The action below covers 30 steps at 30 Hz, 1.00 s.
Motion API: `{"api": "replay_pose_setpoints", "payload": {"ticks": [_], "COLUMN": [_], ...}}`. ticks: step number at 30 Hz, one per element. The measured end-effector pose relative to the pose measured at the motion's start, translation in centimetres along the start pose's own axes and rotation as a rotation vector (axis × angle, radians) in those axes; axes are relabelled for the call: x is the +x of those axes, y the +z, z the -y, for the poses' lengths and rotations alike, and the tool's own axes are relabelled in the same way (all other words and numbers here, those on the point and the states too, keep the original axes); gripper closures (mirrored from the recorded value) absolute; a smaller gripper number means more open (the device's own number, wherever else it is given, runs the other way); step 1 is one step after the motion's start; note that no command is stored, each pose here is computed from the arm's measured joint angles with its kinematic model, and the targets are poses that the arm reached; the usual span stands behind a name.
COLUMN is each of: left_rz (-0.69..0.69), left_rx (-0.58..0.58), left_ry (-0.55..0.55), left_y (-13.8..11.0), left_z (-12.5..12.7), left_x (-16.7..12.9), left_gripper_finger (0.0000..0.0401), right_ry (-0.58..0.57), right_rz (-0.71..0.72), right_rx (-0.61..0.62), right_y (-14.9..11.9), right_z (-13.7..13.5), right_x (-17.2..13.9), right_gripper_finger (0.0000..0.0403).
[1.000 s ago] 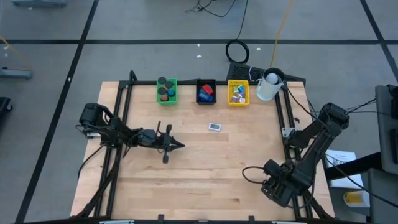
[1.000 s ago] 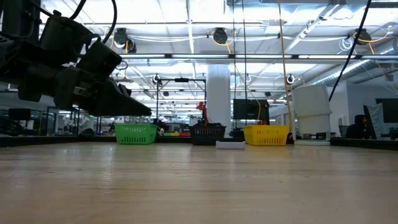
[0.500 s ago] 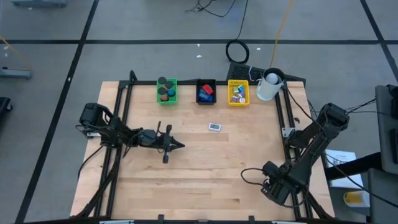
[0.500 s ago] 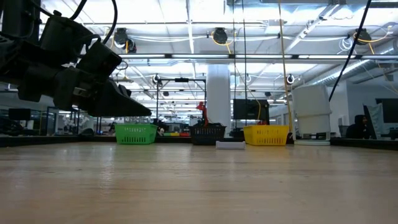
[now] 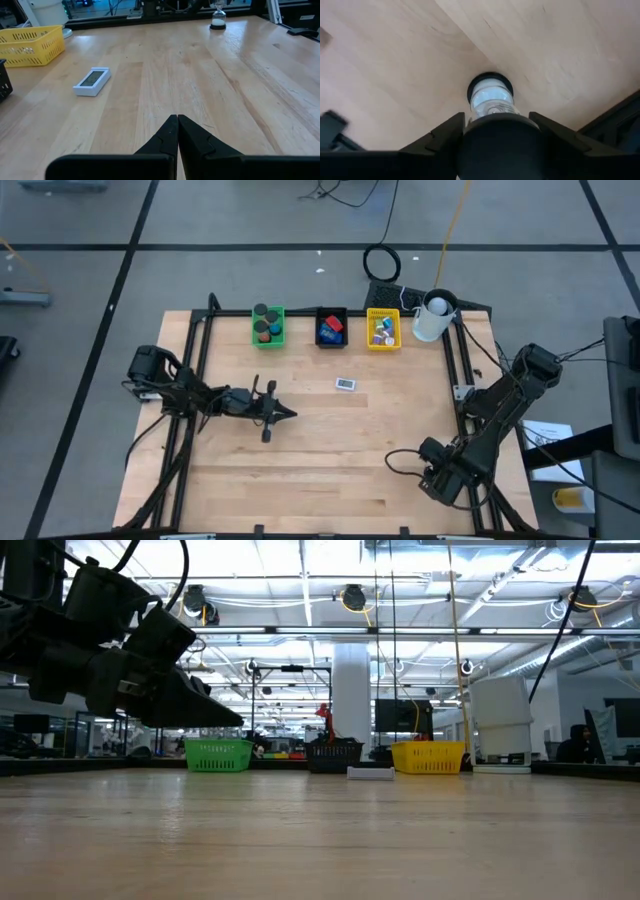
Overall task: Pick & Place Office items
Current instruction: Put the white hourglass into the green bin
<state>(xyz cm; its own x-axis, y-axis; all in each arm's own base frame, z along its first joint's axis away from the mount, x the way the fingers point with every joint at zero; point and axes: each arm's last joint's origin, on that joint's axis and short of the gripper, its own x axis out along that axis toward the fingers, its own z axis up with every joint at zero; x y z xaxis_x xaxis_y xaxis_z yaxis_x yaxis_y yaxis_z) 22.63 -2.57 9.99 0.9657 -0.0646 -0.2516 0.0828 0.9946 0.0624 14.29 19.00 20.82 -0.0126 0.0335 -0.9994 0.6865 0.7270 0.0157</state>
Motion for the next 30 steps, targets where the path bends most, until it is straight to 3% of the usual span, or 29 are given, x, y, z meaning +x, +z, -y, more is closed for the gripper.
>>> {"api": "replay_pose_setpoints", "payload": {"ticks": [8,15,26,30], "left_rz": [0.035,0.113,0.128,0.108], "left_rx": [-0.017,-0.082,-0.073,-0.083], "left_ry": [0.024,0.096,0.101,0.115], "left_y": [-0.2,-1.2,-0.7,-0.9], "left_z": [-0.5,-1.9,-2.9,-3.2], "left_x": [-0.9,-4.6,-4.8,-4.9], "left_gripper_finger": [0.0384,0.0384,0.0384,0.0384], "right_ry": [0.082,0.145,0.306,0.298], "right_rz": [0.031,0.039,0.235,0.345], "right_rx": [0.001,-0.084,-0.343,-0.449], "right_y": [1.3,3.6,14.2,18.6], "right_z": [0.7,0.2,0.2,0.6], "right_x": [-1.6,-1.9,-6.4,-8.4], "right_gripper_finger": [0.0203,0.0201,0.0202,0.0202]}}
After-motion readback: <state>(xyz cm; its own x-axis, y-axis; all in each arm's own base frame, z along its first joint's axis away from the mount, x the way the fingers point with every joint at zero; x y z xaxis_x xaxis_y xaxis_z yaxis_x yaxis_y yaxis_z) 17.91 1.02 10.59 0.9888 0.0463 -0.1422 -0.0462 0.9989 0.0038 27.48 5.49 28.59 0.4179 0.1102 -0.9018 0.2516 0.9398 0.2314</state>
